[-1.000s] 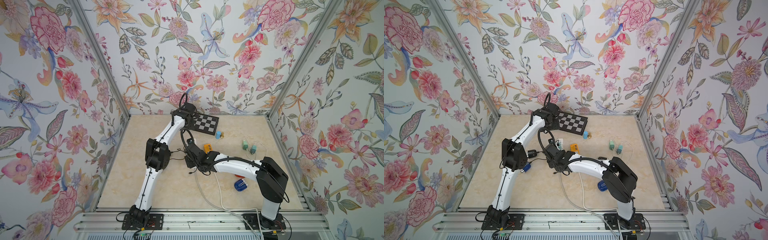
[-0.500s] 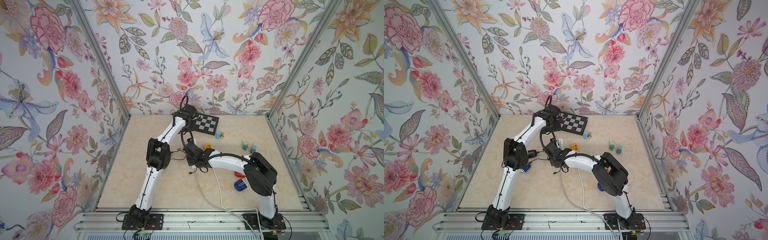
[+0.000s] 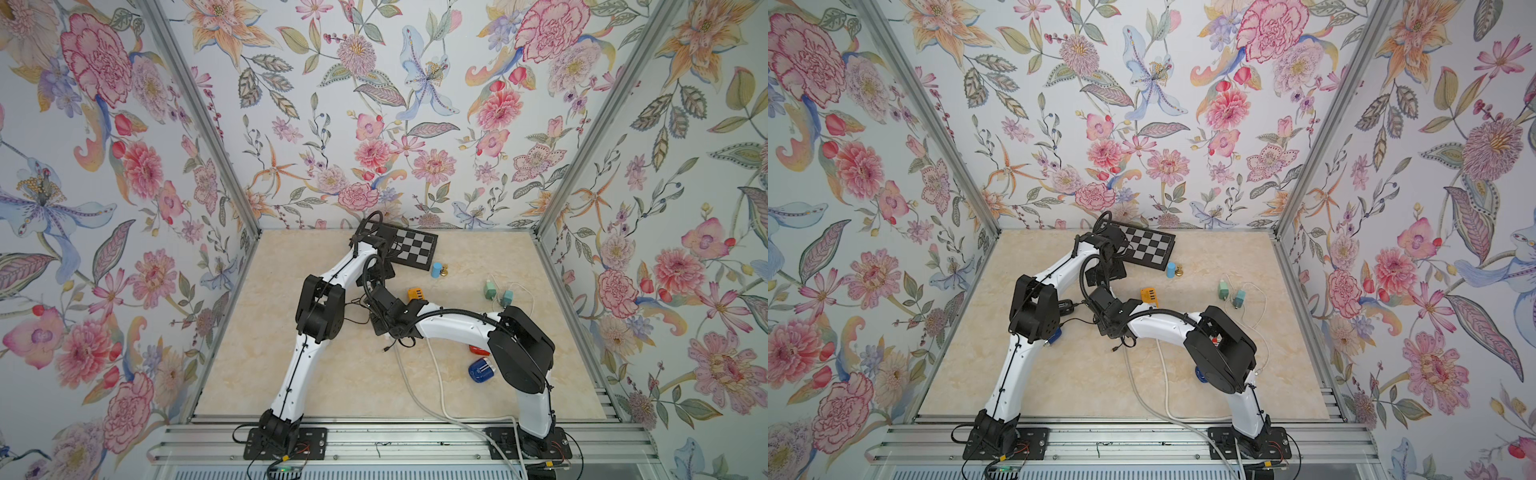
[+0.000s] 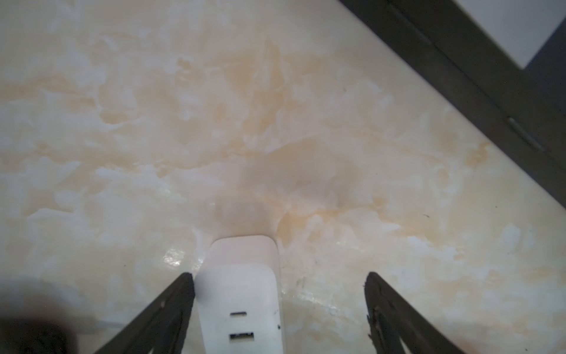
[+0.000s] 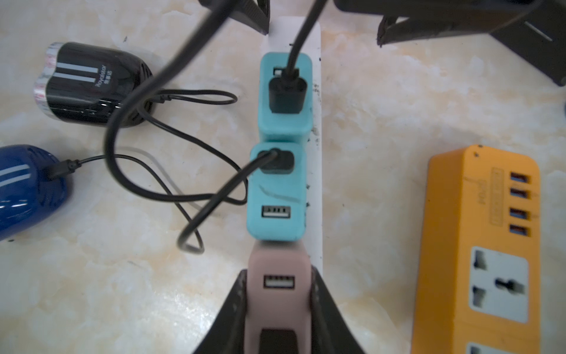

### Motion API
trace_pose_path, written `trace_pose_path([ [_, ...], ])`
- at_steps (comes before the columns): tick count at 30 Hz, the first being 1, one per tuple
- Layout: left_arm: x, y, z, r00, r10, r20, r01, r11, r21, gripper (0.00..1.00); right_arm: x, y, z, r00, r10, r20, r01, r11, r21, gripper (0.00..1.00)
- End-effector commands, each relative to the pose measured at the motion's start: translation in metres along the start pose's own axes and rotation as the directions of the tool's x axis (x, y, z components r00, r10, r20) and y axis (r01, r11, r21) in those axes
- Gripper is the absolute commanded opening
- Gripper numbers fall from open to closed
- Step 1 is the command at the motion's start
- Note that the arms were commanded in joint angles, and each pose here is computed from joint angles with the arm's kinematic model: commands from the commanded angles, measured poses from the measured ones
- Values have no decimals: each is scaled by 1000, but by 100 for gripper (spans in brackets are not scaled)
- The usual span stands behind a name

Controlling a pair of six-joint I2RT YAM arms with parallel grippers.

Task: Unplug the electric shaver
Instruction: Remove the plug from the socket.

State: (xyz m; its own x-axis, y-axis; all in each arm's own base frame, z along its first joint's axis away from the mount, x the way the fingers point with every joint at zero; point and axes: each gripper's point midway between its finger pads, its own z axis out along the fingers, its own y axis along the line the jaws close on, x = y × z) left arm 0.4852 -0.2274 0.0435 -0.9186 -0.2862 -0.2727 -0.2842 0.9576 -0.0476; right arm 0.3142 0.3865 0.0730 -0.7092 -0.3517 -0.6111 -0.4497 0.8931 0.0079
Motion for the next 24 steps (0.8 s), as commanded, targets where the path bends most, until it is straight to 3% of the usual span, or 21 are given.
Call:
trace_pose_path([
  [1, 17, -10, -24, 999, -38, -20, 38, 999, 17, 89, 12, 4, -13, 999, -44, -29, 43, 998, -35, 30],
  [8, 36, 21, -31, 992, -123, -20, 121, 991, -59, 88, 14, 4, -10, 998, -61, -35, 59, 998, -36, 31],
  [13, 44, 16, -28, 990, -132, -42, 130, 990, -52, 86, 16, 5, -10, 997, -66, -39, 65, 997, -35, 30],
  [24, 44, 20, -1, 990, -132, -42, 127, 987, -103, 70, 15, 7, -10, 997, -72, -32, 70, 996, -52, 30],
])
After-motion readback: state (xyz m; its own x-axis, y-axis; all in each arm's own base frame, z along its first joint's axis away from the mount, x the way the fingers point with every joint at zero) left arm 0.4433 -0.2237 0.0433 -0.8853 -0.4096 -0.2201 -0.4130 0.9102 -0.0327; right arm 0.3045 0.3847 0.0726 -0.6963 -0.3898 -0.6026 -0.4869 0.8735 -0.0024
